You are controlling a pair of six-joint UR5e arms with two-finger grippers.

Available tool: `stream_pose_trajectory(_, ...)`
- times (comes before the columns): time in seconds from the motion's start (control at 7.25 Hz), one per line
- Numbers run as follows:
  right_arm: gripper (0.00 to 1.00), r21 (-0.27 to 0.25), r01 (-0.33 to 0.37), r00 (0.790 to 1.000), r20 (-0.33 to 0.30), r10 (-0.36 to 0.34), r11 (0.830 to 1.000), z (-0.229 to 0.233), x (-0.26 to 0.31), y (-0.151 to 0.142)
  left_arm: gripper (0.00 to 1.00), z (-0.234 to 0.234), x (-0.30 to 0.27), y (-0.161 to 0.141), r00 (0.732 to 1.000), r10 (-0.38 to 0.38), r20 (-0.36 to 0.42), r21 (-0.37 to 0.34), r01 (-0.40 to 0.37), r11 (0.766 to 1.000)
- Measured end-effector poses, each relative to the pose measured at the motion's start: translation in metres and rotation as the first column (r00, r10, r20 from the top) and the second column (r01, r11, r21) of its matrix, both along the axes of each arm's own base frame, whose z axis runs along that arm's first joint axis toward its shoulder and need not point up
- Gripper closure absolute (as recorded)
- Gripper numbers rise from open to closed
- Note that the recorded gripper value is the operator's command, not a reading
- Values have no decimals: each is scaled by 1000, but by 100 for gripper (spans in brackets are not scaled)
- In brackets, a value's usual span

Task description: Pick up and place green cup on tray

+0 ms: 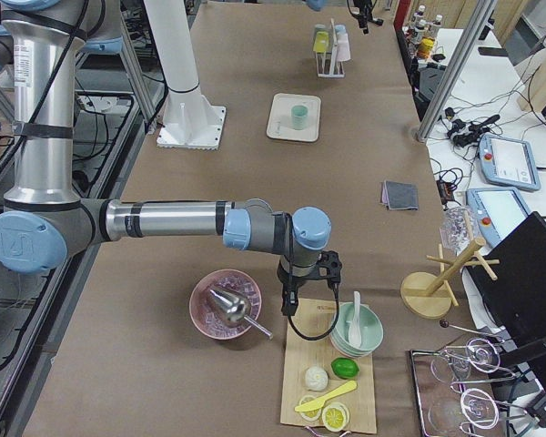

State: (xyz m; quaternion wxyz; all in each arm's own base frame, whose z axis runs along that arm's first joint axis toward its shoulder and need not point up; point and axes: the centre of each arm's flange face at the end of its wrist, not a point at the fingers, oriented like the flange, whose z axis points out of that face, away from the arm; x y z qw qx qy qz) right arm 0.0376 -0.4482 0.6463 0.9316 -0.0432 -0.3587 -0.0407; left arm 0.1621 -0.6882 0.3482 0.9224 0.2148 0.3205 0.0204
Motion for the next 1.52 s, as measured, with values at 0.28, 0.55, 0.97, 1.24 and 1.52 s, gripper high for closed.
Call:
stream_pose_trajectory(0.28, 0, -4, -1, 1000, 1, 1, 1000, 1, 0, 1, 2, 94, -107, 16, 994, -77, -81, -255, 54, 965)
stream_pose_trajectory(0.55, 0, -20, -10, 1000, -1, 10, 1000, 5, 0, 3, 2, 193, -184, 68, 947, -158, -278, -478, 7, 879)
stream_pose_trajectory(0.97, 0, -38, -23, 1000, -4, 23, 999, 9, 0, 5, 2, 281, -204, 133, 946, -128, -297, -525, -50, 850)
stream_pose_trajectory(1.24, 0, -46, -25, 1000, -2, 25, 999, 12, 0, 6, 2, 310, -211, 163, 971, -105, -214, -529, -25, 848)
stream_pose_trajectory(1.52, 0, -48, -26, 1000, -1, 26, 999, 13, 0, 6, 2, 318, -213, 182, 978, -102, -183, -533, -12, 846)
